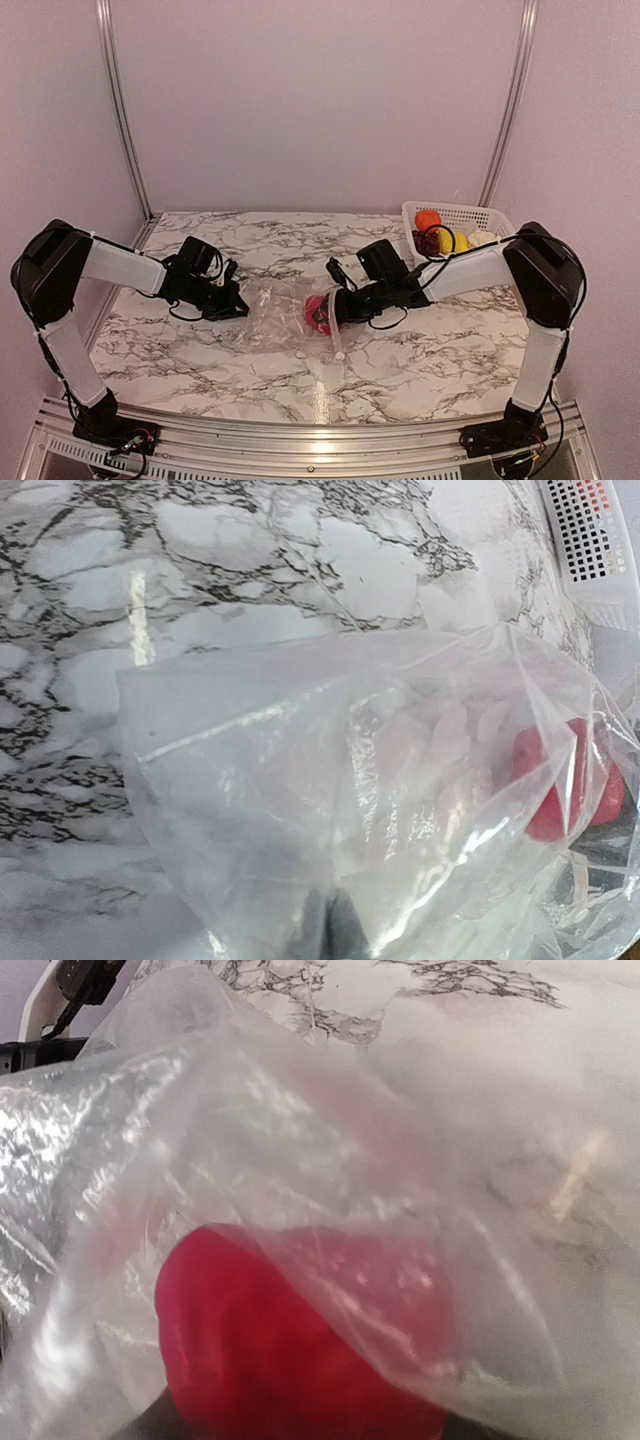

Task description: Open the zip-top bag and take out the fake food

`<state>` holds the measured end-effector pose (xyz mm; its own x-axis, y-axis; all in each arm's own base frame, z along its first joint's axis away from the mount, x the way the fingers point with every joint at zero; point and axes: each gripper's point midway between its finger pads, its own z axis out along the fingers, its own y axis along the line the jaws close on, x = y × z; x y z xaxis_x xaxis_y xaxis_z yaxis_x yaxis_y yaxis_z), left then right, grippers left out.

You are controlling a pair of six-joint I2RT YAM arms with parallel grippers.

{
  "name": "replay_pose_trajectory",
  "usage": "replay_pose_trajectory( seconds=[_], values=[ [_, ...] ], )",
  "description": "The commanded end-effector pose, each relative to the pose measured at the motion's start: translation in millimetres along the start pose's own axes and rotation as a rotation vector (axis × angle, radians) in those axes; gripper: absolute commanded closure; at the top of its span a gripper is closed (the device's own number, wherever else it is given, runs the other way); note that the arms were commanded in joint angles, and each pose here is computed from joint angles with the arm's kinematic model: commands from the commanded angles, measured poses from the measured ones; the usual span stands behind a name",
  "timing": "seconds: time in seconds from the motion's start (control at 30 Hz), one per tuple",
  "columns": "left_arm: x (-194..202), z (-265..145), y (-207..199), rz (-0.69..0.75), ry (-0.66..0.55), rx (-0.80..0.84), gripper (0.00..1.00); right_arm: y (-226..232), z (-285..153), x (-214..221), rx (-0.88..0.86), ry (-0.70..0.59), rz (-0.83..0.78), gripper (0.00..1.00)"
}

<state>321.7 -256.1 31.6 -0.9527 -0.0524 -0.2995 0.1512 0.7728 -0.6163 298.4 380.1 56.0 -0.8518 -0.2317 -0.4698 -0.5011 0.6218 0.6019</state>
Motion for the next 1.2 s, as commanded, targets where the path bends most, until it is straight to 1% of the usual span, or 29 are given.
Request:
replay_pose_trajectory(
  seconds=[0.0, 0.13, 0.3, 0.4, 0.5, 0.63, 0.8, 1.03, 1.1, 1.17],
  values=[
    [-0.5, -15.3, 24.4, -0.011, -0.002, -0.090, 1.00, 4.4, -26.2, -9.9, -0.040, -0.057, 0.004, 0.45],
    [-8.1, -23.8, 39.7, -0.025, -0.016, -0.146, 1.00, 3.7, -40.0, -4.8, -0.059, -0.058, 0.010, 0.49],
    [-18.9, -35.6, 56.0, -0.057, -0.044, -0.193, 1.00, 6.0, -61.1, 0.7, -0.066, -0.066, 0.007, 0.50],
    [-22.8, -39.2, 59.1, -0.052, -0.047, -0.200, 1.00, 6.4, -75.9, 2.0, -0.069, -0.078, 0.010, 0.50],
    [-26.0, -41.3, 59.9, -0.045, -0.046, -0.201, 1.00, 5.5, -94.3, -0.1, -0.058, -0.095, 0.010, 0.50],
    [-27.3, -41.2, 58.2, -0.038, -0.040, -0.193, 1.00, -1.1, -129.2, -22.3, -0.033, -0.169, 0.005, 0.50],
    [-28.4, -40.2, 54.3, -0.036, -0.037, -0.175, 1.00, -39.3, -185.2, -69.0, 0.054, -0.305, 0.030, 0.50],
    [-29.0, -39.4, 52.9, -0.038, -0.032, -0.169, 1.00, -121.5, -269.3, -131.2, 0.240, -0.482, 0.109, 0.50],
    [-28.8, -39.1, 52.9, -0.040, -0.030, -0.168, 1.00, -144.5, -288.2, -143.7, 0.289, -0.518, 0.135, 0.49],
    [-28.6, -38.4, 53.6, -0.041, -0.027, -0.169, 1.00, -164.0, -297.9, -151.6, 0.331, -0.518, 0.150, 0.49]
  ],
)
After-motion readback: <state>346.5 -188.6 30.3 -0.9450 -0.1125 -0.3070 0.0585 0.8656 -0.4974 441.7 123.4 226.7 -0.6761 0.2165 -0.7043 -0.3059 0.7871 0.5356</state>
